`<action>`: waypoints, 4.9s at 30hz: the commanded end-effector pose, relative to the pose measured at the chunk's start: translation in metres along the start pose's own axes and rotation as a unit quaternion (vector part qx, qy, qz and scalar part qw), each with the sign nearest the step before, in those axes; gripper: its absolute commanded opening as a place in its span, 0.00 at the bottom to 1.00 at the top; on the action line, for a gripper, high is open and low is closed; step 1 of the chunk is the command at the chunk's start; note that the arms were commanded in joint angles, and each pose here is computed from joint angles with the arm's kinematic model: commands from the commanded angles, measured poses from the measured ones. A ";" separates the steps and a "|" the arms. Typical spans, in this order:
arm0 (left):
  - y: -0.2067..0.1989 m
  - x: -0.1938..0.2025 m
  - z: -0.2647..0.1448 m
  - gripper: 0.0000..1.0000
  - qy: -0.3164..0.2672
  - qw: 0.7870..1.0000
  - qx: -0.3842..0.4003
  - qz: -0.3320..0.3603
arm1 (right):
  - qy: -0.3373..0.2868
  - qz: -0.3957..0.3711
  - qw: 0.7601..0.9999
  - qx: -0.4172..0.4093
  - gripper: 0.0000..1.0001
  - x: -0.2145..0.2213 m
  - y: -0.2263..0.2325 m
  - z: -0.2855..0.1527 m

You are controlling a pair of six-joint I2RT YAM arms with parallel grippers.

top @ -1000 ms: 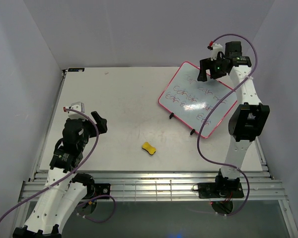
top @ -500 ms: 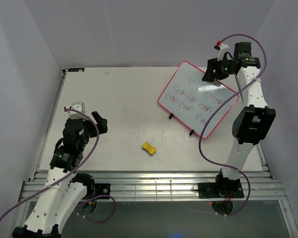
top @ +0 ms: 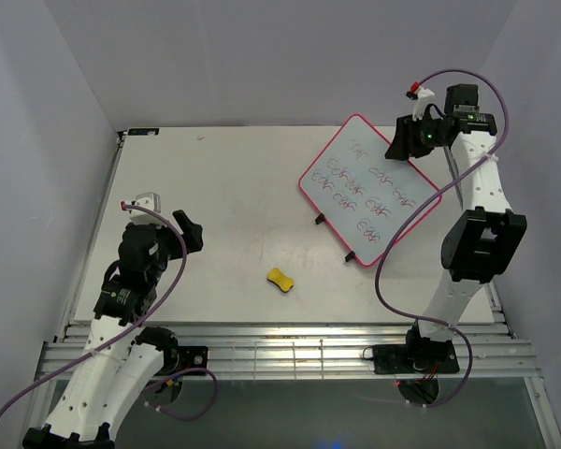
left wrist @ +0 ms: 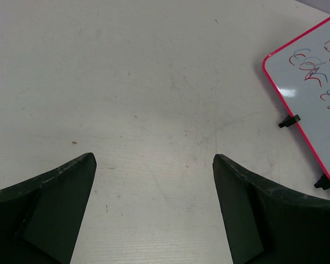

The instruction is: Erase the whiteboard

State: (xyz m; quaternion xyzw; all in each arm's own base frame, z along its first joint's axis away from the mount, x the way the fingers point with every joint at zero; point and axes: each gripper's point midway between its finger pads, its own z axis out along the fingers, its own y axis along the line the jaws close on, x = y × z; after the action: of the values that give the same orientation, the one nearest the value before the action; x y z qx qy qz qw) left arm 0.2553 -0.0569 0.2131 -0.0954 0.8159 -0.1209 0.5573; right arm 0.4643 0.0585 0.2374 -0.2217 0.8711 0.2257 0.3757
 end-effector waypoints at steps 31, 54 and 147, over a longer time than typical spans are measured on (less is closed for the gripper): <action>-0.004 -0.005 -0.003 0.98 -0.015 1.000 0.009 0.005 | 0.037 0.077 0.995 -0.057 0.48 0.030 0.011 0.024; -0.005 -0.006 -0.003 0.98 -0.016 1.000 0.011 0.005 | -0.006 0.060 0.993 -0.097 0.25 0.008 0.056 -0.008; -0.166 0.236 0.031 0.87 0.251 0.936 -0.210 -0.128 | -0.126 -0.059 0.989 -0.058 0.08 0.080 0.230 -0.100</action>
State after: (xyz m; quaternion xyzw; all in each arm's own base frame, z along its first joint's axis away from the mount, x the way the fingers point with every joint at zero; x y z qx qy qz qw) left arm 0.1911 -0.2637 0.0345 -0.2794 0.9225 0.0315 0.2646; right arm 0.2246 0.1619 0.2615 -0.2392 0.8302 0.2693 0.4256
